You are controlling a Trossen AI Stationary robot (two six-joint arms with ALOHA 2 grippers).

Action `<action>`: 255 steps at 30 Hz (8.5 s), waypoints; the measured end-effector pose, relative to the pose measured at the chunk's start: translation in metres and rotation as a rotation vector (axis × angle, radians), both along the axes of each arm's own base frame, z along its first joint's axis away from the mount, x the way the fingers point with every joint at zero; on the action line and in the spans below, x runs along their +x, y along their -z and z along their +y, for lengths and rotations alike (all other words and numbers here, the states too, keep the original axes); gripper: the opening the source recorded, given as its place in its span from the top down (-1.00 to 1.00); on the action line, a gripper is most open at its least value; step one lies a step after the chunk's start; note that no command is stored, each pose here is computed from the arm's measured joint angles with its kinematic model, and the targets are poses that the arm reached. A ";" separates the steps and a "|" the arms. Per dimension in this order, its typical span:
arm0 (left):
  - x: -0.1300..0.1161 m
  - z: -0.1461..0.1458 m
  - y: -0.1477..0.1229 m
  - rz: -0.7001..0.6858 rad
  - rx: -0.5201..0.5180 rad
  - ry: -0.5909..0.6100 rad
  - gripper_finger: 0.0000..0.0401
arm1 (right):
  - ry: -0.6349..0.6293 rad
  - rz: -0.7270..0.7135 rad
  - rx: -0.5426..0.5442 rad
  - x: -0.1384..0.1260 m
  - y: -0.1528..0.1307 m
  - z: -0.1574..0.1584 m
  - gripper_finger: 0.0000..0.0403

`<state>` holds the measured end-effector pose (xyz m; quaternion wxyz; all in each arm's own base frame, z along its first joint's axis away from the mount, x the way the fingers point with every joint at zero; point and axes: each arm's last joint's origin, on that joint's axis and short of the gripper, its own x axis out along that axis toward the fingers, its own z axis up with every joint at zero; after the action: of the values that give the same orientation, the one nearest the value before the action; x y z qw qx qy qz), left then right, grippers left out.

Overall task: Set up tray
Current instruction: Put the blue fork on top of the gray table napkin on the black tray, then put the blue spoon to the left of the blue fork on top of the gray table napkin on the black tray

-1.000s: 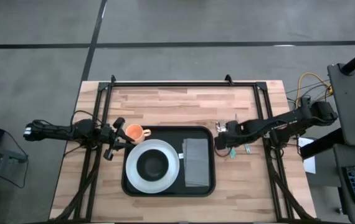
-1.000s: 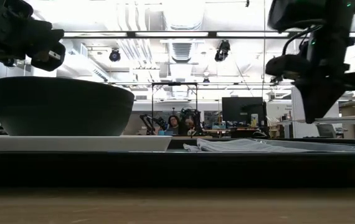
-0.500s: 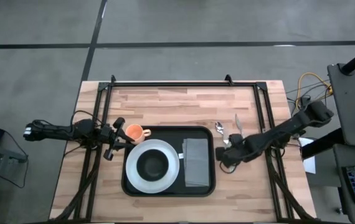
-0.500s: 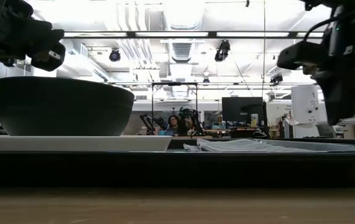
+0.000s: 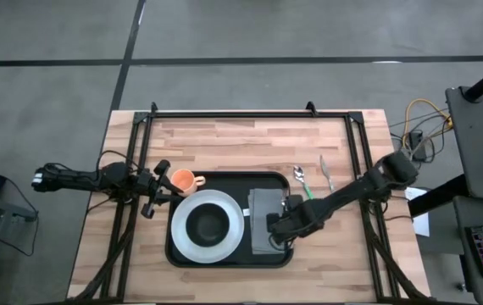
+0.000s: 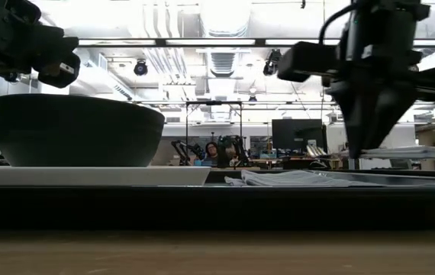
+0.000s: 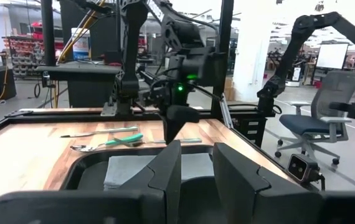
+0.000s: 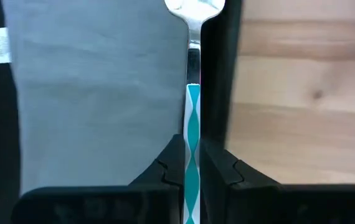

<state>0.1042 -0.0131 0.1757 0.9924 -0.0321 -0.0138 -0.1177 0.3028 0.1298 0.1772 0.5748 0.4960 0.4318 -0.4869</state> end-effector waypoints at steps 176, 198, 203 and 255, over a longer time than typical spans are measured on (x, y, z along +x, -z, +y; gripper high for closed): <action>0.002 0.000 0.002 0.022 0.002 0.000 0.63 | -0.376 0.111 -0.004 -0.085 0.043 -0.127 -0.02; 0.002 0.000 0.002 0.022 0.002 0.000 0.63 | -0.377 0.107 0.010 -0.086 0.045 -0.128 0.79; 0.002 0.000 0.002 0.022 0.002 0.000 0.63 | -0.303 0.097 0.019 -0.086 0.045 -0.128 0.79; 0.002 0.000 0.002 0.029 0.002 0.000 0.63 | -0.006 -0.082 0.019 0.087 0.021 0.007 0.79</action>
<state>0.1061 -0.0133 0.1732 0.9926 -0.0326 0.0005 -0.1173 0.3897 0.1372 0.1566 0.5888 0.5196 0.4141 -0.4603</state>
